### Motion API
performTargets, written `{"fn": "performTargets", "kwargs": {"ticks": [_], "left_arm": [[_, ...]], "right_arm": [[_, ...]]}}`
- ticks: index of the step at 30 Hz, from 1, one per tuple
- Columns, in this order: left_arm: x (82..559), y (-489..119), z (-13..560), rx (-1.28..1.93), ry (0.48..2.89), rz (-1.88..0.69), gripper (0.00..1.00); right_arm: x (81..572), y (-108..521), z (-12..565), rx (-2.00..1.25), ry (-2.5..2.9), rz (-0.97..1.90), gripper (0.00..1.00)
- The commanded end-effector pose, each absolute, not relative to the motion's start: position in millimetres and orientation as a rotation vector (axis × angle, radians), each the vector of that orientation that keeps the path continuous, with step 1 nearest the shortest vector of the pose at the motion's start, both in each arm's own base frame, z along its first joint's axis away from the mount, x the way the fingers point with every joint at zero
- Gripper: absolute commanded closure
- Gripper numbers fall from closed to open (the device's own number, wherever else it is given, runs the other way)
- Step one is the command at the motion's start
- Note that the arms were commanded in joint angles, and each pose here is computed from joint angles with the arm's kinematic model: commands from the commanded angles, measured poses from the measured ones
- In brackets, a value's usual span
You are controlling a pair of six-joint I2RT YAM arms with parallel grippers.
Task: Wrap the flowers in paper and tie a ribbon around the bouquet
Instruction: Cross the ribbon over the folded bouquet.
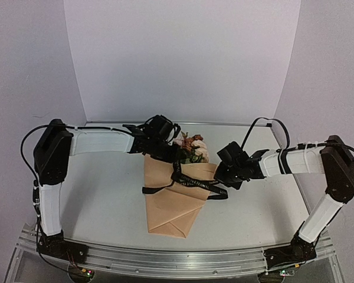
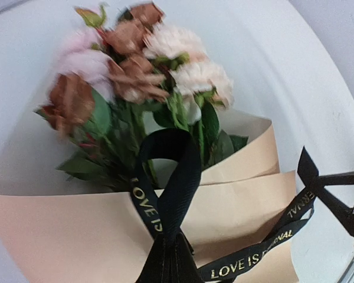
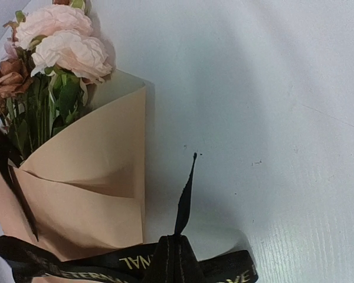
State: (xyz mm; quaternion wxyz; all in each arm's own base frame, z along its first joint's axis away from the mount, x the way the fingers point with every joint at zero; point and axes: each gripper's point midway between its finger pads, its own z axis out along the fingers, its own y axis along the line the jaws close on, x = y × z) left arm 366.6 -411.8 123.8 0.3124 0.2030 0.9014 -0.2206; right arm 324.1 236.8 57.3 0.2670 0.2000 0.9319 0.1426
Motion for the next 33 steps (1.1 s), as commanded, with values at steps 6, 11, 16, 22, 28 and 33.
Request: {"fn": "performTargets", "kwargs": {"ticks": [6, 11, 16, 22, 28, 33], "left_arm": [[382, -340, 215, 0.286, 2.105, -0.424, 0.99], [374, -306, 217, 0.230, 2.084, -0.339, 0.99], [364, -266, 214, 0.170, 2.063, -0.198, 0.99], [350, -238, 249, 0.115, 1.974, -0.184, 0.98], [327, -229, 225, 0.062, 1.998, -0.318, 0.90], [304, -256, 141, 0.065, 2.197, -0.536, 0.93]], "right_arm": [[327, 220, 82, 0.504, 2.451, 0.286, 1.00], [327, 209, 87, 0.497, 2.437, 0.226, 1.00], [325, 191, 88, 0.511, 2.426, 0.170, 1.00], [321, 178, 90, 0.512, 2.422, 0.128, 1.00], [317, 173, 89, 0.507, 2.427, 0.111, 1.00], [316, 170, 90, 0.507, 2.422, 0.094, 1.00]]}}
